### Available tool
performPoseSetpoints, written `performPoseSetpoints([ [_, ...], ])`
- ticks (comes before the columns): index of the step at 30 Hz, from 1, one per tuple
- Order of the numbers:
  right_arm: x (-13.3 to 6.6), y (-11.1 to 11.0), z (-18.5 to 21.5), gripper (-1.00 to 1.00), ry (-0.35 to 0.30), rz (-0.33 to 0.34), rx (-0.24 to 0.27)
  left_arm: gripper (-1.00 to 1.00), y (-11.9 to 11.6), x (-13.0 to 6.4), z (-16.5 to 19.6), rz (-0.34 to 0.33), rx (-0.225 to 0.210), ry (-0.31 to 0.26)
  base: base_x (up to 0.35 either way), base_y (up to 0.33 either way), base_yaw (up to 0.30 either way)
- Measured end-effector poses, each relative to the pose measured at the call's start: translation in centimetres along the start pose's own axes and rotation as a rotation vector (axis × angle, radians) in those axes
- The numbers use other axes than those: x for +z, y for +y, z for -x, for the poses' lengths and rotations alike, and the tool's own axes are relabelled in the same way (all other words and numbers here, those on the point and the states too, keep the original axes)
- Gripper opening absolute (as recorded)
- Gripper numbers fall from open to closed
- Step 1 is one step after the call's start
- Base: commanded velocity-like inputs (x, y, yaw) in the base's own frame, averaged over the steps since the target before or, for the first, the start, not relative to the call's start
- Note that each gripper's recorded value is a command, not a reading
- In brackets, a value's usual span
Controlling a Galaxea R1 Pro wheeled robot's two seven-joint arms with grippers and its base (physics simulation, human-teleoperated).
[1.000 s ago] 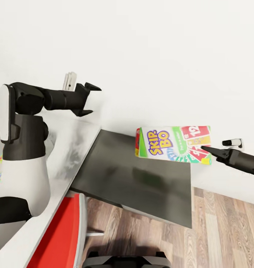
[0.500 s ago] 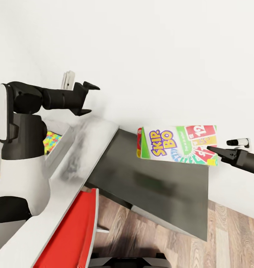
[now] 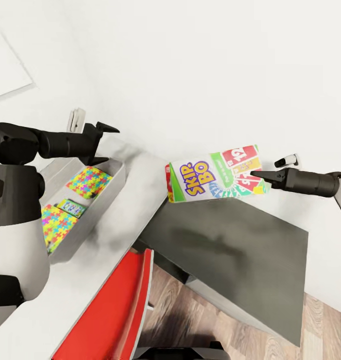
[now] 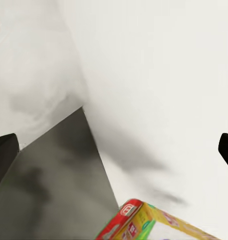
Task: Put all the toys in the child's room - the three board games (two on the bed and one on the table), the two jigsaw puzzles on the table, and the tennis ball on the table - inside the toy box on the table in the child's room.
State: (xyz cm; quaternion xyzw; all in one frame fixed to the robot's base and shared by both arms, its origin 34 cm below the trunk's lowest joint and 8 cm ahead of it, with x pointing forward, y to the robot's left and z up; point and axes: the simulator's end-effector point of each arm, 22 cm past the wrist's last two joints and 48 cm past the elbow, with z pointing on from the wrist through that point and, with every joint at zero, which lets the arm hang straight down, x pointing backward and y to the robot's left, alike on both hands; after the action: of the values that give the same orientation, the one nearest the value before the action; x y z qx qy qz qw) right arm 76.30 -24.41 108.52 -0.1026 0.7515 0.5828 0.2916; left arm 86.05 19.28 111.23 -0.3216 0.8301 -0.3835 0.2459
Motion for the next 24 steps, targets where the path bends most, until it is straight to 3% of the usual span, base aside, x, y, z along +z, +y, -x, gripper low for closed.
performPoseSetpoints([
  [5, 2.9, 0.4, 1.0, -1.00, 0.081, 0.014, -0.013, 1.00, -0.1, -0.1, -0.1, -0.005, 0.012, 0.003, 0.000, 0.000, 0.109],
  [14, 3.0, 1.0, 2.0, -1.00, 0.078, 0.018, -0.034, 1.00, -1.2, -0.3, 0.0, -0.045, 0.057, 0.008, -0.073, -0.070, 0.007],
  [20, 2.8, 2.0, 3.9, -1.00, 0.062, 0.019, -0.073, 1.00, -1.4, -0.4, 0.1, -0.054, 0.056, 0.006, -0.079, -0.067, 0.000],
  [21, 2.6, 2.6, 5.7, -1.00, 0.047, 0.012, -0.111, 1.00, -1.4, -0.9, 0.9, -0.068, 0.035, -0.008, -0.010, -0.009, 0.000],
  [24, 2.5, 3.0, 7.2, -1.00, 0.030, 0.014, -0.114, 1.00, -1.6, -1.5, 1.4, -0.089, 0.021, -0.004, -0.005, -0.004, 0.074],
])
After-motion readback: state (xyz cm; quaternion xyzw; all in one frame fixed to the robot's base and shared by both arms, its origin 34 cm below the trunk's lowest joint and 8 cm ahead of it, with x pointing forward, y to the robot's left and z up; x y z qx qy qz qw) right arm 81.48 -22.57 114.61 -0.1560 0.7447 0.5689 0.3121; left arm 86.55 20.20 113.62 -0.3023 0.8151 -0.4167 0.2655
